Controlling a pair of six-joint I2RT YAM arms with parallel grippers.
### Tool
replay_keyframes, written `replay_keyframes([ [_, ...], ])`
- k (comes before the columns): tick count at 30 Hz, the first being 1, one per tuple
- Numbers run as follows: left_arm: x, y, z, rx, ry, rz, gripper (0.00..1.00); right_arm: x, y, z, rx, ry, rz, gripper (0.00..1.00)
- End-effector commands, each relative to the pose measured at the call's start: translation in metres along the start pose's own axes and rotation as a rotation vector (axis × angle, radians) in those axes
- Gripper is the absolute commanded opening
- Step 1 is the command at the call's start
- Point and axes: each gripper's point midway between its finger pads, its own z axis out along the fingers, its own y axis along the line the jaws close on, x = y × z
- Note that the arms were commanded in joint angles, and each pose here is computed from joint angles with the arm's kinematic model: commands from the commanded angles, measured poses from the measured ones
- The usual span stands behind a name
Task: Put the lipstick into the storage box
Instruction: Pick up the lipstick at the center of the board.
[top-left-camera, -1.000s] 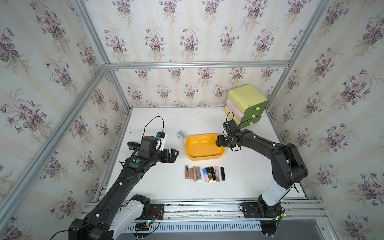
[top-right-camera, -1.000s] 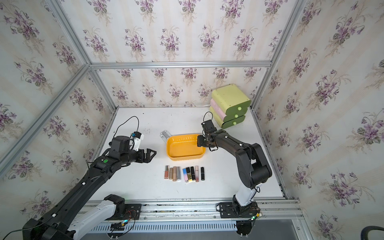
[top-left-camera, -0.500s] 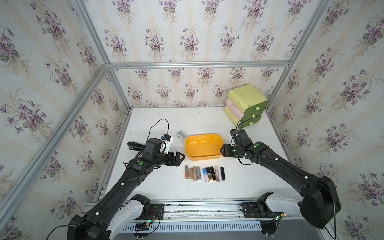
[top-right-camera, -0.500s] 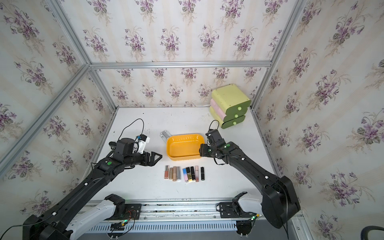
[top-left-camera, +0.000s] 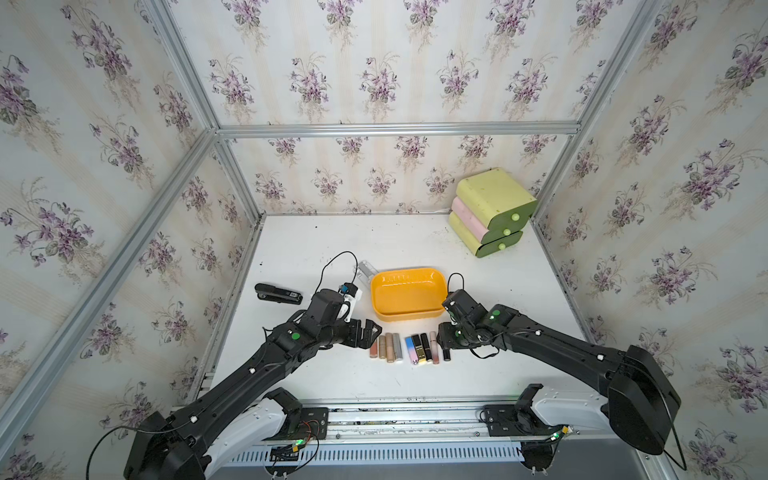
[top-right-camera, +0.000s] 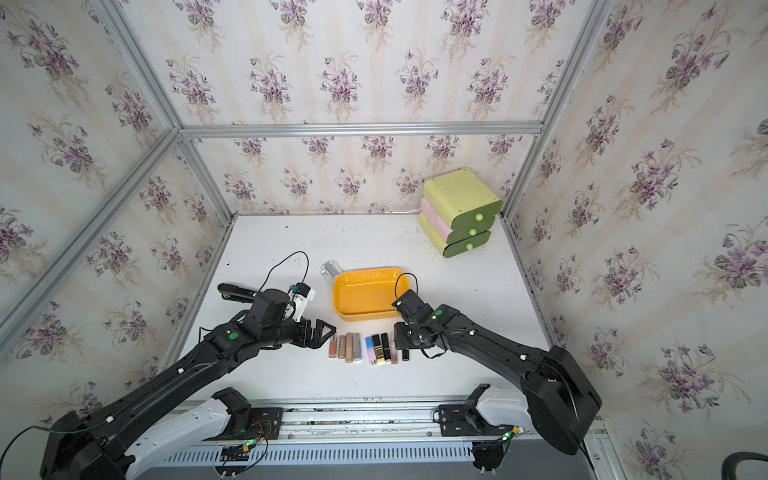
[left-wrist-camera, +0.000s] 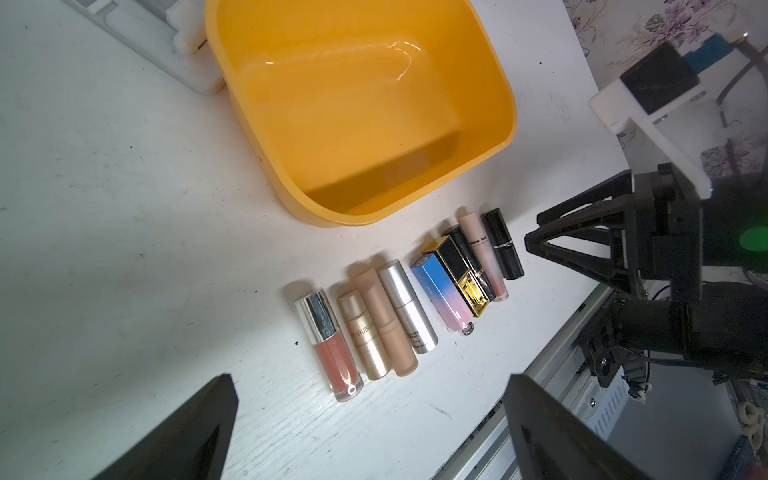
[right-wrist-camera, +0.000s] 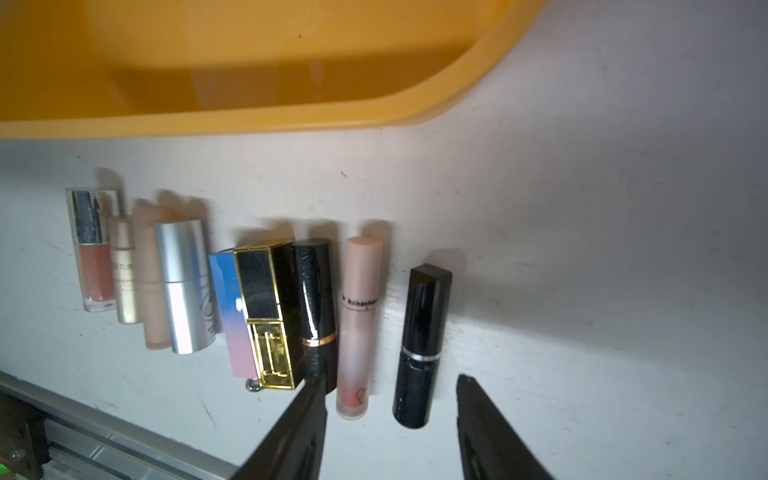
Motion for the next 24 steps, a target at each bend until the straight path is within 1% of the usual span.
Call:
replay_keyframes([
  [1, -0.011, -0.001, -0.001, -0.004, -0.052, -0.004, 1.00, 0.004, -0.010, 0.005, 0.046, 0.005, 0.007, 0.50],
  [3, -0.009, -0.001, -0.001, -0.003, -0.051, -0.004, 1.00, 0.008, -0.012, 0.009, 0.051, 0.014, 0.006, 0.47],
  [9, -0.005, 0.000, -0.002, -0.006, -0.055, -0.003, 1.00, 0.012, -0.014, 0.015, 0.043, 0.017, 0.027, 0.43],
  [20, -0.003, 0.000, -0.007, -0.007, -0.048, 0.005, 1.00, 0.012, -0.008, 0.025, 0.036, 0.032, 0.026, 0.42],
  [24, -0.001, 0.002, -0.010, -0.015, -0.055, 0.004, 1.00, 0.015, -0.011, 0.031, 0.056, 0.047, 0.019, 0.40],
])
